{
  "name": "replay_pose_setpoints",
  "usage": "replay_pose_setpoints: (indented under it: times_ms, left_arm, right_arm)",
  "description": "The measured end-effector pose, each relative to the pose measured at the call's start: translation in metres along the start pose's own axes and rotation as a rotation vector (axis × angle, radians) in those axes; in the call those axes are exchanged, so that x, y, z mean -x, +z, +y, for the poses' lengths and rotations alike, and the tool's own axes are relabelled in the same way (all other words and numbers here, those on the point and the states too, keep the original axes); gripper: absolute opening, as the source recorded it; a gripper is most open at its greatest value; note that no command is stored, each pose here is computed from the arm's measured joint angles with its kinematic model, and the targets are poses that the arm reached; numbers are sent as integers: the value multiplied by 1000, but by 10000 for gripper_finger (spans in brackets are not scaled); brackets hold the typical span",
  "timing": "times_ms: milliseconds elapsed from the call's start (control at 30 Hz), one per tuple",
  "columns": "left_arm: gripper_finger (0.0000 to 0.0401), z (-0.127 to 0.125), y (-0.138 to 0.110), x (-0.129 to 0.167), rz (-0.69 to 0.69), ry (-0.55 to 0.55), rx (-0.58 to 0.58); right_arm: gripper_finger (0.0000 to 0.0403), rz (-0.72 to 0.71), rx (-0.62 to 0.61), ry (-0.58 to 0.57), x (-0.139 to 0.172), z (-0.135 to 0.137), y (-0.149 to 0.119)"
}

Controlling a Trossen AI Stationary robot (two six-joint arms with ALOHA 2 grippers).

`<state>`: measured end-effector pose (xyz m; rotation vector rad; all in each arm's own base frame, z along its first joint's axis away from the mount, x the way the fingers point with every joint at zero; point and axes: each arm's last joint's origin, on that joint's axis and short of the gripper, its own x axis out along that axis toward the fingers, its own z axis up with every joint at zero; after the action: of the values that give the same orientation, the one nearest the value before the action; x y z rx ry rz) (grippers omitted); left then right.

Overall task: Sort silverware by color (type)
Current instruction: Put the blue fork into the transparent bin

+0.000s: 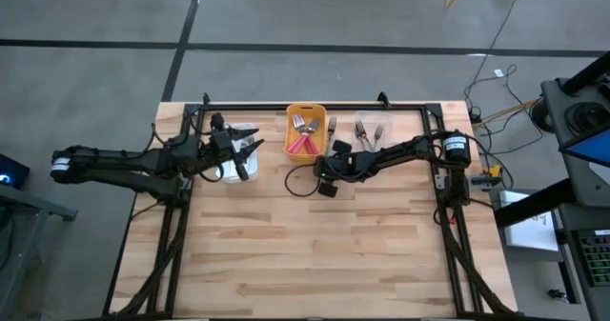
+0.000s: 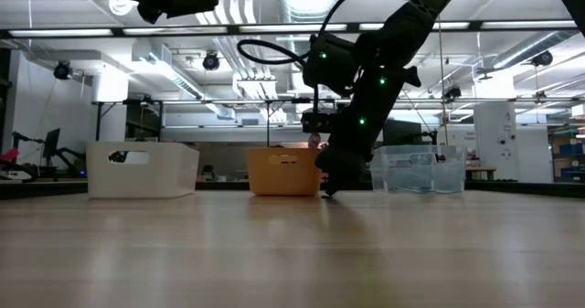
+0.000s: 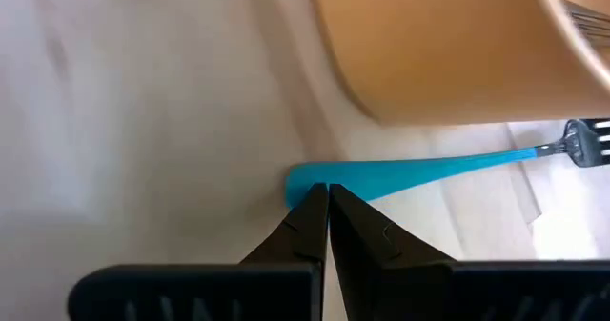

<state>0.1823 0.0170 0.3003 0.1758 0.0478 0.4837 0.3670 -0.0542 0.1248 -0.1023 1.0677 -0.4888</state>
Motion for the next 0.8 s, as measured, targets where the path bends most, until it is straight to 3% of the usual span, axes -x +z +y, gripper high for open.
replay_pose_setpoints:
  times_ms: [800]
  left_arm:
    - [125,0,0,0,0,0,0]
  right_arm:
    - [9,52,25,155,40,65,-12]
